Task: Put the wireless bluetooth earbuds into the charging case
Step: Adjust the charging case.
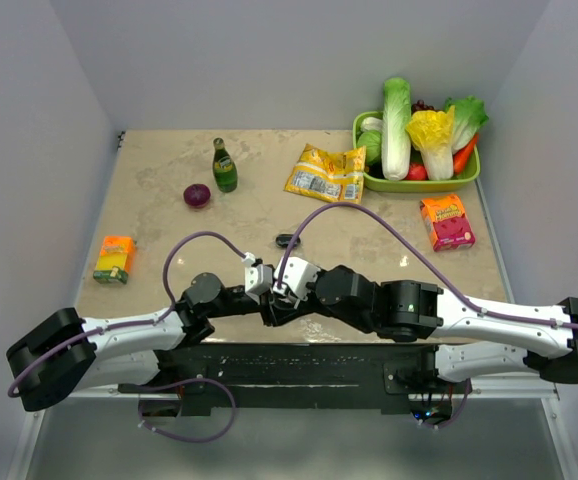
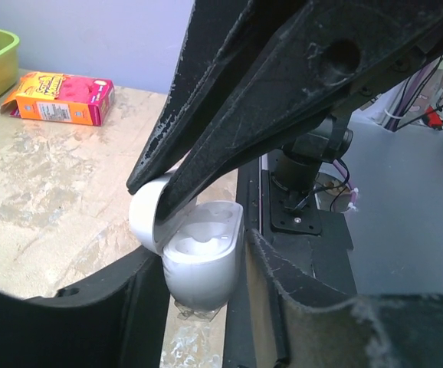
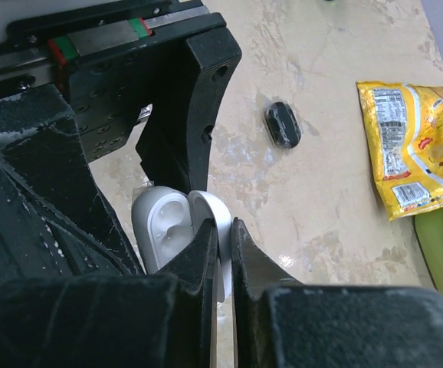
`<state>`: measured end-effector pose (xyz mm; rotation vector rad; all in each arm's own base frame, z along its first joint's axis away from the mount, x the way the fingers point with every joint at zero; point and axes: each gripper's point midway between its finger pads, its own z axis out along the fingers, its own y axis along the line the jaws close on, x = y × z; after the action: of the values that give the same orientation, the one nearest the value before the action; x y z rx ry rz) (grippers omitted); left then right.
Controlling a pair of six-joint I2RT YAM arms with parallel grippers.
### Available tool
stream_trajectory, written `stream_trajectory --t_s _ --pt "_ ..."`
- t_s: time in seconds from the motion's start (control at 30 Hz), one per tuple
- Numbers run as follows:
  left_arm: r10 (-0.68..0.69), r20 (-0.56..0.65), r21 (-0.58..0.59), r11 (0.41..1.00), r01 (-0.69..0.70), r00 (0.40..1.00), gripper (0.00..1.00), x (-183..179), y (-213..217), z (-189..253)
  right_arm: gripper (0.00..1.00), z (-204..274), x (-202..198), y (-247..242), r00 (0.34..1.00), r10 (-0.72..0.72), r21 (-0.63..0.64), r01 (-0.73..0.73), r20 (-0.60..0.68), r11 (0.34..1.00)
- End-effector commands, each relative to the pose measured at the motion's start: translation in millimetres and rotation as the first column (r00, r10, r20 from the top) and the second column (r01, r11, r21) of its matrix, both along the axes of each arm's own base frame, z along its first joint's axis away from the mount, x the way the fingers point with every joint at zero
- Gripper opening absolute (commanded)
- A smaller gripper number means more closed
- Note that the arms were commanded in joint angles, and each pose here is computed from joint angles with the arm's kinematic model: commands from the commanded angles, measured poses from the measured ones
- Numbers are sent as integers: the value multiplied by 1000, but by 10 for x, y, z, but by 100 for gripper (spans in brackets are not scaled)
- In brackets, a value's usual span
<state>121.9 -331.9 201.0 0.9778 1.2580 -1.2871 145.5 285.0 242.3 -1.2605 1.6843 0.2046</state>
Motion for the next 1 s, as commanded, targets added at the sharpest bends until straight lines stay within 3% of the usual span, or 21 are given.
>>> stream_trajectory --t_s 0.0,0.23,0.67,0.97 --pt "18 44 -69 998 -15 999 48 50 -14 230 0 160 9 41 1000 -10 68 10 9 998" --pt "19 24 -98 995 -16 1000 57 38 0 302 0 188 45 13 999 -31 73 29 26 997" --pt "10 -2 -109 994 -10 1000 47 78 -50 302 0 235 52 -11 998 -46 89 41 47 995" --pt "13 -5 -146 989 -14 1000 55 83 -12 427 0 226 49 4 998 -48 85 44 50 995"
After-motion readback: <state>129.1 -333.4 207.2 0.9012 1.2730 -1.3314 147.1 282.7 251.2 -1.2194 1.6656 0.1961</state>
